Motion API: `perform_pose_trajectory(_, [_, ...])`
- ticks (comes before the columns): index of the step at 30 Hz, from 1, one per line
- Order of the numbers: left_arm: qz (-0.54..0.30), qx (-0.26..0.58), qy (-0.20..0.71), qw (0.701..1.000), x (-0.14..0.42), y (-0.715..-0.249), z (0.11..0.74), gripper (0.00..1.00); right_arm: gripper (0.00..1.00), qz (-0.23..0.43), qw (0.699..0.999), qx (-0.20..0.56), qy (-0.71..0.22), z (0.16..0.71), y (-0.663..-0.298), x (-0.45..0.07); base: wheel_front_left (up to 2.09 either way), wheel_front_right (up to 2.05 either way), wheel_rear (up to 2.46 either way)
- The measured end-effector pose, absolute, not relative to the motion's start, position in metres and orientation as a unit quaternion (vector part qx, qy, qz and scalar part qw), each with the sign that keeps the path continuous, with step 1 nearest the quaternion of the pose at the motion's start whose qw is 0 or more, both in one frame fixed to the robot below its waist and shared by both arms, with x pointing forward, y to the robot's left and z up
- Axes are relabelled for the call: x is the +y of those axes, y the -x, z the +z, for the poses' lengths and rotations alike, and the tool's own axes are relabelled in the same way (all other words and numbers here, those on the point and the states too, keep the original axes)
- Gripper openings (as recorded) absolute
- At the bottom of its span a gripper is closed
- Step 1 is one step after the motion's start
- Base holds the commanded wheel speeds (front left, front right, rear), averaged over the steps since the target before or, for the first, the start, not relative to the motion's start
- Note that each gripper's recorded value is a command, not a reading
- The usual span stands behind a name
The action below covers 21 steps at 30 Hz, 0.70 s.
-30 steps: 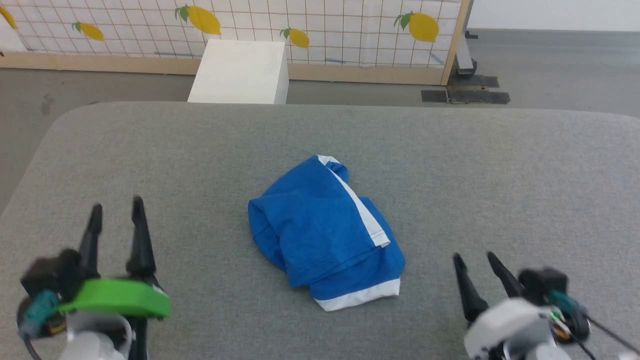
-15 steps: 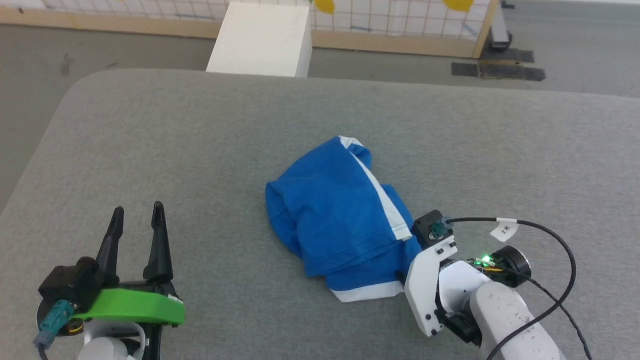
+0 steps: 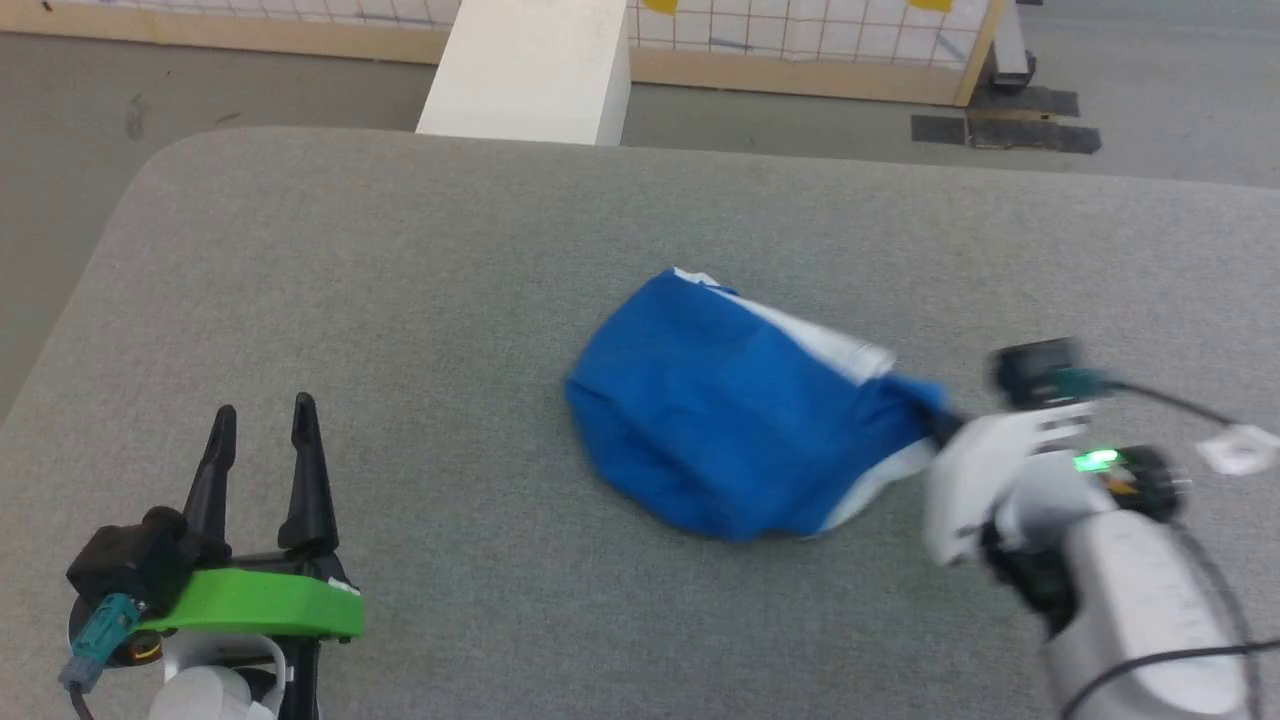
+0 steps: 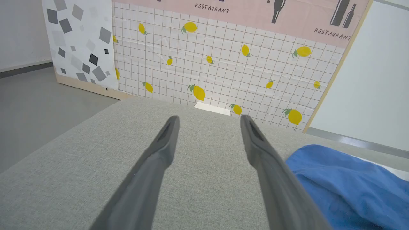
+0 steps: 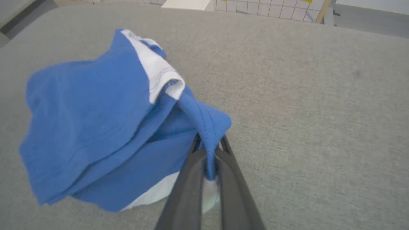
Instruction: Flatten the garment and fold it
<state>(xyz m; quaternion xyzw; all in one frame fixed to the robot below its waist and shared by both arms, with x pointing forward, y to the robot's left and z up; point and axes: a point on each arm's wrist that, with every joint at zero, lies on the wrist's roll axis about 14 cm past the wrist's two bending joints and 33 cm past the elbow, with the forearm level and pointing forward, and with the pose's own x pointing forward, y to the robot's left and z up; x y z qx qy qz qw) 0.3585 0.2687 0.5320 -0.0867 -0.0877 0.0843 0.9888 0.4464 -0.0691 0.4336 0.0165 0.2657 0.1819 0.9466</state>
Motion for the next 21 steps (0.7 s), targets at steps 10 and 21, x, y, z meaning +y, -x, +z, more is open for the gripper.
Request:
perform_pose_trajectory(10, [0.061, -0.091, 0.093, 0.99, 0.254, -0.362, 0.535, 1.0, 0.0, -0.059, 0.937, 0.341, -0.053, 0.39, -0.389, -0.235, 0.0, 0.0, 0.0])
perform_pose_trajectory(21, [0.037, -0.081, 0.103, 0.991, 0.237, -0.368, 0.529, 1.0, 1.0, -0.092, 0.98, 0.132, -0.12, 0.445, -0.402, -0.254, 0.0, 0.0, 0.0])
